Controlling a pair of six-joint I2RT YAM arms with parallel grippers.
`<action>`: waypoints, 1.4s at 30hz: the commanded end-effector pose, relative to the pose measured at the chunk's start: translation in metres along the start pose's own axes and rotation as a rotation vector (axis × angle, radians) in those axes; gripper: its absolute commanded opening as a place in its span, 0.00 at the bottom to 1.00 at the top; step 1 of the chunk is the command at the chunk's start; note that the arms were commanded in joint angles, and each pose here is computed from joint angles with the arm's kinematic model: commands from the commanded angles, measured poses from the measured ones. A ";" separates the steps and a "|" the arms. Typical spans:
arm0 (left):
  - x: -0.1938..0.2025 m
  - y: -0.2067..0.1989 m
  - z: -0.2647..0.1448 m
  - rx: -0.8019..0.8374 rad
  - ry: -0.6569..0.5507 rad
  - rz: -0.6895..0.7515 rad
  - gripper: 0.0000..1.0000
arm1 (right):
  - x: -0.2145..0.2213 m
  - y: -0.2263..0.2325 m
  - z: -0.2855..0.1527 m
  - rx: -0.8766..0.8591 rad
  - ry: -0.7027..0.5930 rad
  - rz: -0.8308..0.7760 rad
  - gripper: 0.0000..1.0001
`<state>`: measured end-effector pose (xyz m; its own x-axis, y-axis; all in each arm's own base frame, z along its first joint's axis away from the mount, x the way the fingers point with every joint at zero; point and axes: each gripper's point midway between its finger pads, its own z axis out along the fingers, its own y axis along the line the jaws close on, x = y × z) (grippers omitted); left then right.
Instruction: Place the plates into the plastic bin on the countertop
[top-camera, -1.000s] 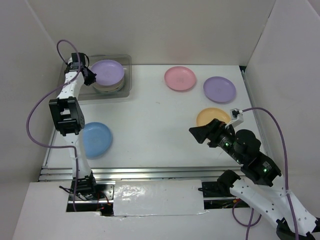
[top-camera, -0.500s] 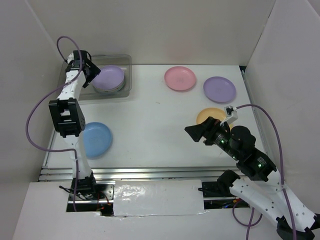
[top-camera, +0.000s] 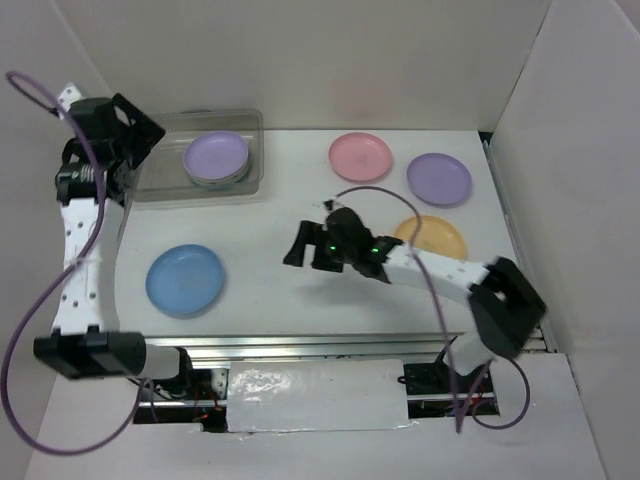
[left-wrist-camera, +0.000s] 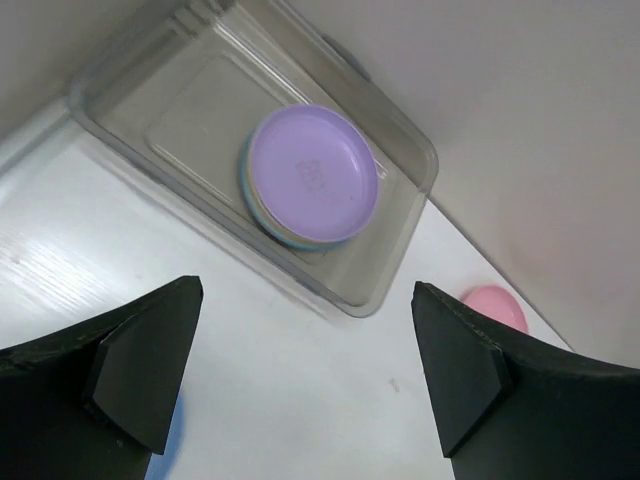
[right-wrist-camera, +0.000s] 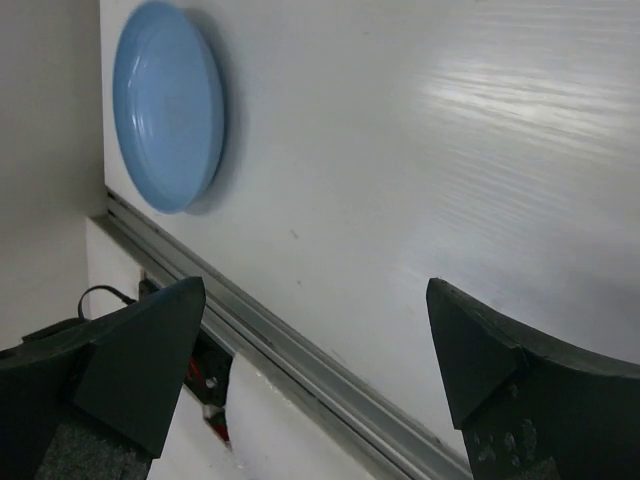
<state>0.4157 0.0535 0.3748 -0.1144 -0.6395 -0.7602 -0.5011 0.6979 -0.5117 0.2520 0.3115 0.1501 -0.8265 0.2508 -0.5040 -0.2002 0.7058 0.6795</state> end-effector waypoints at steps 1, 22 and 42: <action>0.053 0.058 -0.008 -0.082 0.183 0.081 0.99 | 0.000 0.088 0.054 -0.206 0.034 -0.053 0.99; 0.127 0.163 -0.075 -0.123 0.223 0.241 0.99 | 0.100 0.099 0.220 -0.017 0.328 -0.029 0.85; 0.154 0.138 -0.081 0.059 0.278 0.298 0.99 | 0.049 0.048 0.153 0.262 0.058 0.042 0.00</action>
<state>0.2474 0.0460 0.2087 -0.4583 -0.5200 -0.7208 -0.4964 0.8225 -0.2777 0.2617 0.5089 0.0248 -0.9476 0.1187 -0.2966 -0.0922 0.7872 0.6098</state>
